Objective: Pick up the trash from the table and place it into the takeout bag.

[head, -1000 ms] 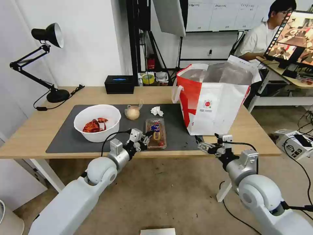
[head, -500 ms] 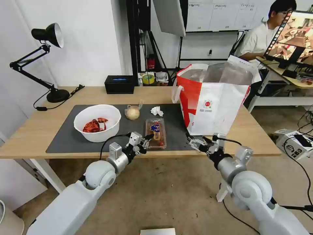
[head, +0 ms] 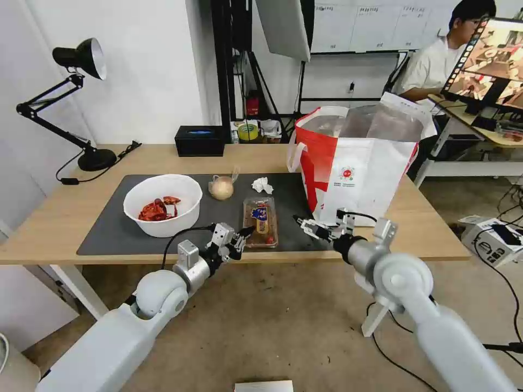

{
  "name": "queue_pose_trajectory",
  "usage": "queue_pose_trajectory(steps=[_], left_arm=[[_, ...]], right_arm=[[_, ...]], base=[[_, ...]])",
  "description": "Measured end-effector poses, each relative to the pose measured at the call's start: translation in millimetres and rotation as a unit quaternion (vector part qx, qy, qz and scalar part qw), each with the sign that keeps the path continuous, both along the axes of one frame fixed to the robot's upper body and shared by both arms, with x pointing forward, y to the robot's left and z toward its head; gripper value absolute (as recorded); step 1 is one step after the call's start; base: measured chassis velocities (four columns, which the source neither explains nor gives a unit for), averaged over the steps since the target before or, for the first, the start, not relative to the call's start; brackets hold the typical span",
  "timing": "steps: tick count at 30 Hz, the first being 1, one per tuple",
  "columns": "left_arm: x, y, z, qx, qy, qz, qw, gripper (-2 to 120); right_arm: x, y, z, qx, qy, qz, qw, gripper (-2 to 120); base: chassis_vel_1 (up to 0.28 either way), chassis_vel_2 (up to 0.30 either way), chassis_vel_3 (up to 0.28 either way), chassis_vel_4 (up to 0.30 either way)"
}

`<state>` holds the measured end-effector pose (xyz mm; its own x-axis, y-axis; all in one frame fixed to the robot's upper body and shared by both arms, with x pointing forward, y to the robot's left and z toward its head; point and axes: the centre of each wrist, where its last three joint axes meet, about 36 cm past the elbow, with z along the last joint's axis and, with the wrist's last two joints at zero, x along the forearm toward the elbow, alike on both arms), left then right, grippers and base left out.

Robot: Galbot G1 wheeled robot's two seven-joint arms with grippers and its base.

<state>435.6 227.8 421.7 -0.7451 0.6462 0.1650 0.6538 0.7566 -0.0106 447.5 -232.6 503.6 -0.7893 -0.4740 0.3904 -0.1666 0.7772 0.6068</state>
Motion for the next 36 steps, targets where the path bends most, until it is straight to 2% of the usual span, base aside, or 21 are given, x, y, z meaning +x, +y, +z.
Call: queue_pose_trajectory(steps=[6, 18, 25, 36], left_arm=[[-2, 0, -3, -0.001, 0.003, -0.001, 1.0000, 0], [-2, 1, -3, 0.000, 0.003, -0.002, 1.0000, 0], [-4, 4, -5, 0.000, 0.004, 0.001, 1.0000, 0], [-3, 5, -2, -0.003, 0.000, 0.001, 1.0000, 0]], right_arm=[[21, 11, 6, 0.016, 0.028, 0.008, 0.999, 100], [62, 33, 23, 0.013, 0.065, 0.029, 0.997, 100], [91, 46, 36, 0.020, 0.112, 0.041, 0.993, 100], [115, 69, 32, 0.021, 0.153, 0.045, 0.987, 100]], base=[[0.000, 0.000, 0.000, 0.000], [0.000, 0.000, 0.000, 0.000], [0.000, 0.000, 0.000, 0.000], [0.000, 0.000, 0.000, 0.000]])
